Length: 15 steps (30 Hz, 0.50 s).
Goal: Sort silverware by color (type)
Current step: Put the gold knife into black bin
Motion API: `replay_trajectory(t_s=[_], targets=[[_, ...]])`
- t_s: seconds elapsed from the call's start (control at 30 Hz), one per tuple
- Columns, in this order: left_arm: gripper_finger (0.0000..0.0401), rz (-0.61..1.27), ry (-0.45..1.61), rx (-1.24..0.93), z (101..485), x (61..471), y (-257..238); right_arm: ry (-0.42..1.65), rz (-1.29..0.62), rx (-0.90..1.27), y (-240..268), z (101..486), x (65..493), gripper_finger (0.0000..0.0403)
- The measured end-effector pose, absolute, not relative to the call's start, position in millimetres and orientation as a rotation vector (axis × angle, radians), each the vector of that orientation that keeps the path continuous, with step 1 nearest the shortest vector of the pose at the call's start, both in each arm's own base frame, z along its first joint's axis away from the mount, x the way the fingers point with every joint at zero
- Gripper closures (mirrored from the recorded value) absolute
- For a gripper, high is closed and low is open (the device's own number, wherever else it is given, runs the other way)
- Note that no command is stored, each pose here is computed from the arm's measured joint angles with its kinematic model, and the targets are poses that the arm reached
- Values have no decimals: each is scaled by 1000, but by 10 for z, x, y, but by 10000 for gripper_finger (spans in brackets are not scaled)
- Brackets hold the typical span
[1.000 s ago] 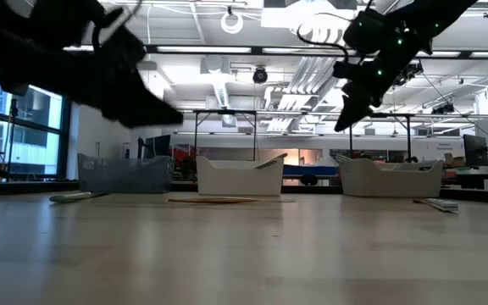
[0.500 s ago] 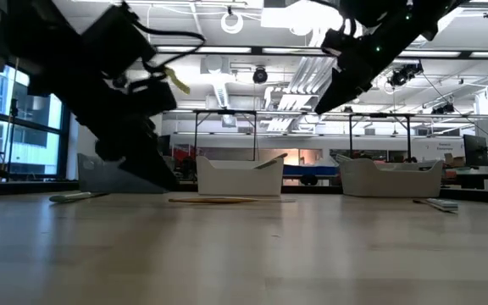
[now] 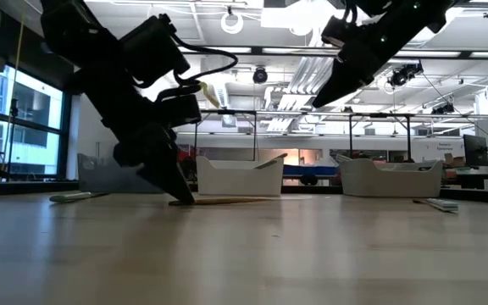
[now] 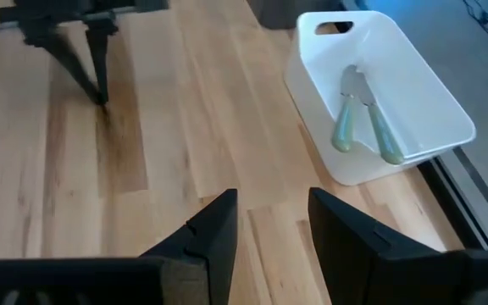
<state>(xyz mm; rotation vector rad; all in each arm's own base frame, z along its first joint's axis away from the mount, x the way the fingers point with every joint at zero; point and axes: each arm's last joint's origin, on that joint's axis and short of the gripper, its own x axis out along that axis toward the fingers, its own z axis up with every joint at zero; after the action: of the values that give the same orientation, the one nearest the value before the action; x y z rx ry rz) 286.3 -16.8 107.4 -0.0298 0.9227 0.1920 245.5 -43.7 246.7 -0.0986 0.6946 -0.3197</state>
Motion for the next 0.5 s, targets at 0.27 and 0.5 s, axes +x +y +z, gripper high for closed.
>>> replay_trajectory(t_s=[0.27, 0.5], targets=[[396, 134, 925, -164, 1076, 2875, -98, 685, -370, -196, -159, 2476, 2479, 275], [399, -51, 743, -505, 1198, 3019, 47, 653, -345, -311, 267, 2363, 2613, 273]])
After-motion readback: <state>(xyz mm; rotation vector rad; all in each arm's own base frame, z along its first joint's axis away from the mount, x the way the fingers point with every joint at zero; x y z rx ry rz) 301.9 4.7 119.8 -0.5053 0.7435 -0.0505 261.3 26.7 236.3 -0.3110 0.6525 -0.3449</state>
